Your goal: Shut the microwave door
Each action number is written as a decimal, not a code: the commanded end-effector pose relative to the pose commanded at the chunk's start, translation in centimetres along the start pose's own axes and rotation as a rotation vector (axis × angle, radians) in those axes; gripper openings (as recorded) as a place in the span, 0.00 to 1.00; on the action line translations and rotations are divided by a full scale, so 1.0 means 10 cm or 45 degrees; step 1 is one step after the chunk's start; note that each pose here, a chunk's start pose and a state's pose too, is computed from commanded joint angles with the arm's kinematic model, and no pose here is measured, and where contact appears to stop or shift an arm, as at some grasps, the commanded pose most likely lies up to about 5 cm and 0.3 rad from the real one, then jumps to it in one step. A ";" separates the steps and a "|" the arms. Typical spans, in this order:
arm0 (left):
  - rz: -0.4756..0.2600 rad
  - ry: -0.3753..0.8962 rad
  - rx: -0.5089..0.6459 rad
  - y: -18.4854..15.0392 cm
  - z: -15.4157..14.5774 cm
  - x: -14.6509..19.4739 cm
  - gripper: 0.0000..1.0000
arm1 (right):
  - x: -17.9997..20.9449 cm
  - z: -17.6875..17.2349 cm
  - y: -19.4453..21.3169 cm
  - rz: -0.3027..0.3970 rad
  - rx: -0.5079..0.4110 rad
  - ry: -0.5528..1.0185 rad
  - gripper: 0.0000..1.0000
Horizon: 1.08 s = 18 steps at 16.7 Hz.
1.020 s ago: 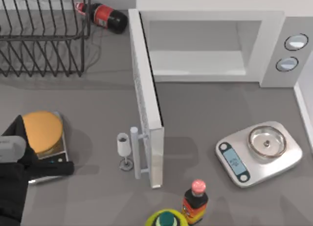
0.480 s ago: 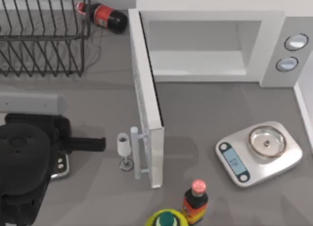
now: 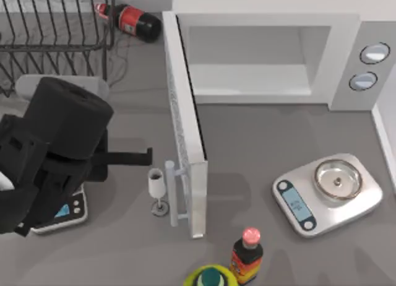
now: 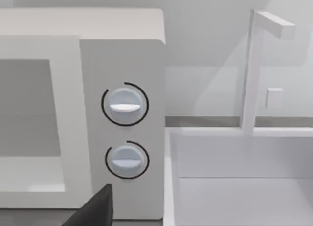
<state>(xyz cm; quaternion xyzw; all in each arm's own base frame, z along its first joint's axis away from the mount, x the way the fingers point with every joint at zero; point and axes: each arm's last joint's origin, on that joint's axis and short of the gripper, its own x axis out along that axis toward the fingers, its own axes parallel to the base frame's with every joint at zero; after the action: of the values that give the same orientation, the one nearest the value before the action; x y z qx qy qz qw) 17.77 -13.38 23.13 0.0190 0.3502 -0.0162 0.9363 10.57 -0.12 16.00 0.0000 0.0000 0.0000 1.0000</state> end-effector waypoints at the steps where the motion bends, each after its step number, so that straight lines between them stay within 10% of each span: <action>1: 0.001 0.035 -0.015 -0.01 0.05 -0.01 0.00 | 0.00 0.00 0.00 0.000 0.000 0.000 1.00; 11: -0.014 0.058 -0.057 0.04 0.12 -0.03 0.00 | 0.00 0.00 0.00 0.000 0.000 0.000 1.00; 18: -0.050 -0.273 -0.298 0.19 0.37 0.06 0.00 | 0.00 0.00 0.00 0.000 0.000 0.000 1.00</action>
<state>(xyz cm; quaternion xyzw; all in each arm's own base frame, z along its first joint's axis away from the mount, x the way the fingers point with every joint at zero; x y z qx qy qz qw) 20.68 -11.62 25.56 -0.0991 0.2479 0.0043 0.9637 10.57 -0.12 16.00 0.0000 0.0000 0.0000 1.0000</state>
